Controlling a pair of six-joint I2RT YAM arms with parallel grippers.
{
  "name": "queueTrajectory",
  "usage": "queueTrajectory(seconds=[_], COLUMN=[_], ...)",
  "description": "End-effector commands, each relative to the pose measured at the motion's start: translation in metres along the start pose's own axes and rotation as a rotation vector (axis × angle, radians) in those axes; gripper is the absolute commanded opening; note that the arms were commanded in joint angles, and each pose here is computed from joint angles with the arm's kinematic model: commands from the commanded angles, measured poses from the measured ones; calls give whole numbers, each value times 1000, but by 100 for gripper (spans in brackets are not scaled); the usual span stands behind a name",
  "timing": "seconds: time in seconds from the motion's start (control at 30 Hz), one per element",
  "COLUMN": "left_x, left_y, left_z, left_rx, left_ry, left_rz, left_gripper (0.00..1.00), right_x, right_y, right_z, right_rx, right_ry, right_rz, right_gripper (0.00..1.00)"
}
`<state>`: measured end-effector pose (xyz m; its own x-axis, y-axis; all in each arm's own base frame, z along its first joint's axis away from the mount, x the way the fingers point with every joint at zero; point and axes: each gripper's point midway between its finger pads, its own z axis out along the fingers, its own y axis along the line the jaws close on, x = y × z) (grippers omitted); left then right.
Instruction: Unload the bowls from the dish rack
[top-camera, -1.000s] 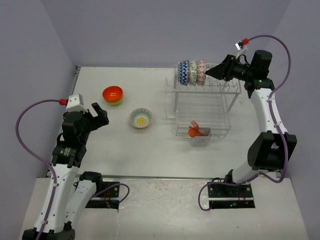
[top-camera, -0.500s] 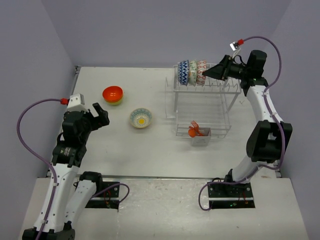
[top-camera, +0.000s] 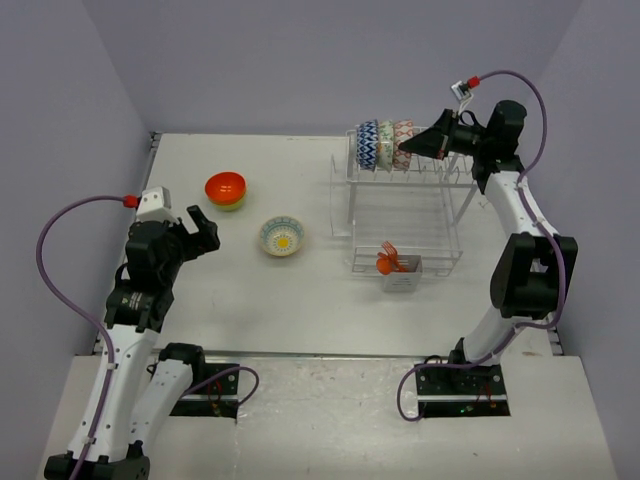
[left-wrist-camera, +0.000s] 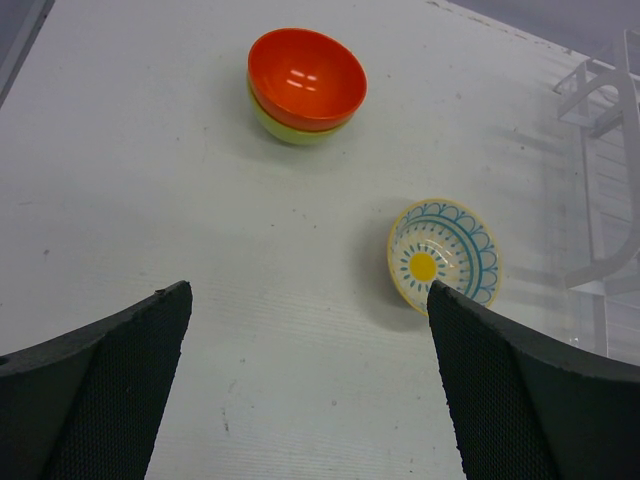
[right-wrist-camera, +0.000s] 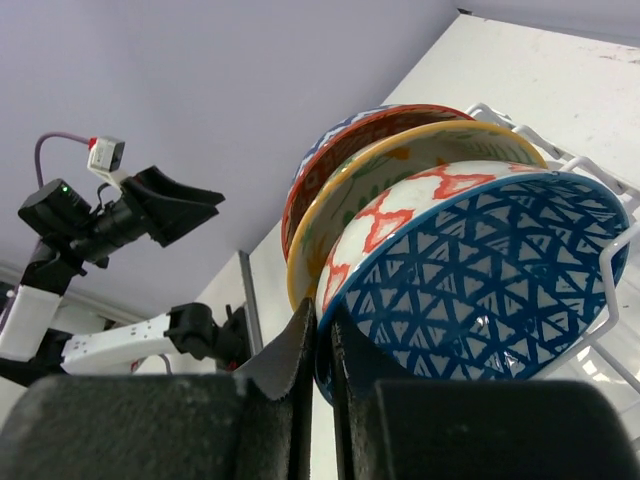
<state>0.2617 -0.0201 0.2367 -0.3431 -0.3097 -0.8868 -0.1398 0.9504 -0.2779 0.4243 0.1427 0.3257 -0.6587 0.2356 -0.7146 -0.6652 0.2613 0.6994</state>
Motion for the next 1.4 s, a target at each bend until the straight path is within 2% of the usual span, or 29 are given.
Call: queueTrajectory(seconds=[0.0,0.03,0.5,1.1,1.37], left_x=[-6,-6,-7,-7,-15], left_y=[-7,-7,-7,-5,7], left_z=[2,2,1,2,-4], left_rx=[40,38,39,27,-46], left_ry=[-31,-30,-34,-36,-75], left_rz=[18,18,19,17,-11], left_gripper=[100,100,100,100,100], right_x=[-3,-3,-23,-46,-38], right_y=[1,2,46,88,140], right_z=[-1,-1,-20,-45,-40], right_rx=[-12,-12,-51,-15,-53], right_ry=[-15,-18,-84,-185,-174], right_rz=[-29,-36,-151,-267,-338], right_gripper=[5,0,0,0,0])
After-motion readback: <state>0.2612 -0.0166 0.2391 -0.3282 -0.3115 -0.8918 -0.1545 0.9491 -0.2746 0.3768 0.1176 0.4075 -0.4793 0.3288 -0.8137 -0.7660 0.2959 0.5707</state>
